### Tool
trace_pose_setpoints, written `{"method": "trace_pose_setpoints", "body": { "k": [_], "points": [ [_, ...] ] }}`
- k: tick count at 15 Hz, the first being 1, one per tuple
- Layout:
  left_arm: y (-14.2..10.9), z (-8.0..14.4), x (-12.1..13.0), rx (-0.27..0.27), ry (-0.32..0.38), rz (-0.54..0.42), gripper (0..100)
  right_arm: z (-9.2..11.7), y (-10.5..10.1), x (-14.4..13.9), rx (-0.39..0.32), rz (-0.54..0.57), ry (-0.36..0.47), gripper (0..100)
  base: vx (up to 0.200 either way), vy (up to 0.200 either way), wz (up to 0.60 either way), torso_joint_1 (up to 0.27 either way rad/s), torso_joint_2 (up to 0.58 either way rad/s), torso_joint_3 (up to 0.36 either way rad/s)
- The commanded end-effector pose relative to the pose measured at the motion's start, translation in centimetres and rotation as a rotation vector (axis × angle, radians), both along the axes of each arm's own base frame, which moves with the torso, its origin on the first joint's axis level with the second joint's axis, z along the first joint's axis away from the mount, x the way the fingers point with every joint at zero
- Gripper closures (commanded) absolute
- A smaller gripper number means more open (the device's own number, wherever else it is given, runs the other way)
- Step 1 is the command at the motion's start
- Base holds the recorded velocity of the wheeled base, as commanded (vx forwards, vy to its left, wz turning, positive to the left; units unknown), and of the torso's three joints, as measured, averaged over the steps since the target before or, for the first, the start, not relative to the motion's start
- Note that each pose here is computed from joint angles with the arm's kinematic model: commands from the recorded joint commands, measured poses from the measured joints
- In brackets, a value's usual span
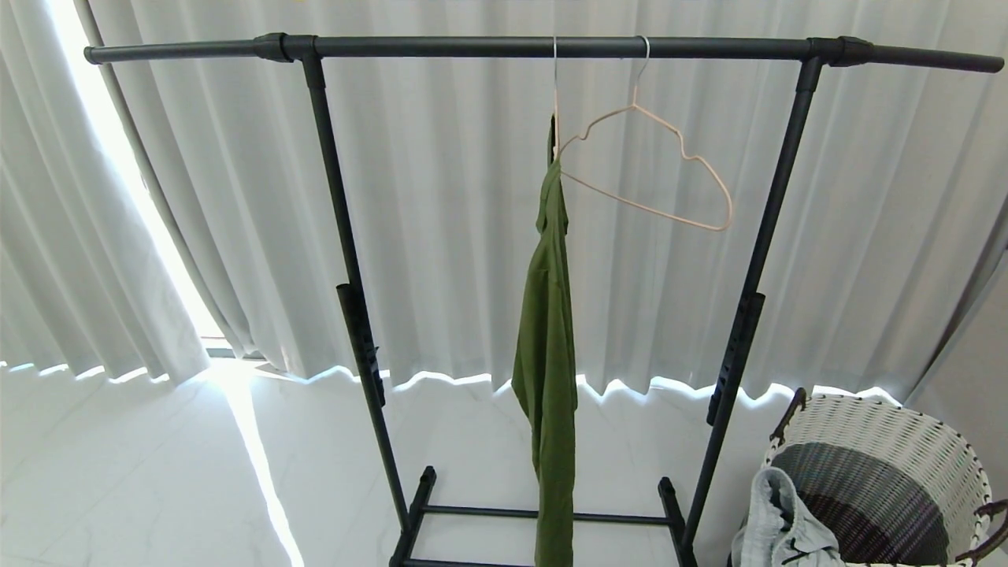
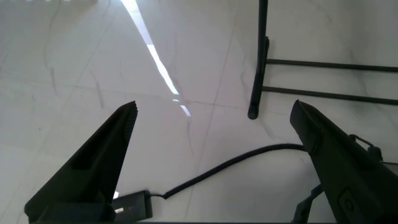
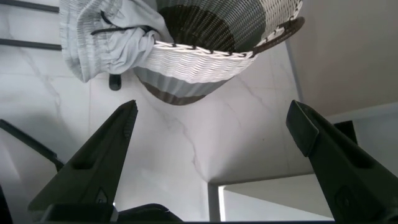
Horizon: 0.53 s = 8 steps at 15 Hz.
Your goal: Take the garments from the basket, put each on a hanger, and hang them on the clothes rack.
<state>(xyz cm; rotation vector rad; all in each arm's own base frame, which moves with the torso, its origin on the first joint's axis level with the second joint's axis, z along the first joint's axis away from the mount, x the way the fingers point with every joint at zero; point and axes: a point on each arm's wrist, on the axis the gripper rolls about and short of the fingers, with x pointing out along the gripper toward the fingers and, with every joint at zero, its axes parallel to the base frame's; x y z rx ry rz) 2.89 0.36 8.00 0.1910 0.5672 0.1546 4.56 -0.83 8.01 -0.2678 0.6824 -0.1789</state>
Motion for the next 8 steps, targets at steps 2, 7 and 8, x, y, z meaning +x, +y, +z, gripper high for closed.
{"method": "trace_pose_setpoints", "body": {
  "k": [2,7,8],
  "points": [
    [-0.09,0.08,-0.25,-0.027,-0.032,-0.042,0,-0.01,0.00,0.02,0.000,0.001,0.002,0,0.200,0.000,0.00,0.000,0.00,0.000],
    [-0.09,0.10,-0.33,-0.025,-0.040,-0.047,0,-0.17,-0.02,0.30,0.006,0.000,0.035,0,0.200,0.000,0.00,-0.003,0.00,0.007],
    [-0.08,0.12,-0.38,-0.025,-0.046,-0.047,0,-0.21,-0.01,0.38,0.012,0.006,0.044,0,0.200,0.000,0.00,0.002,0.01,-0.002]
  ]
}}
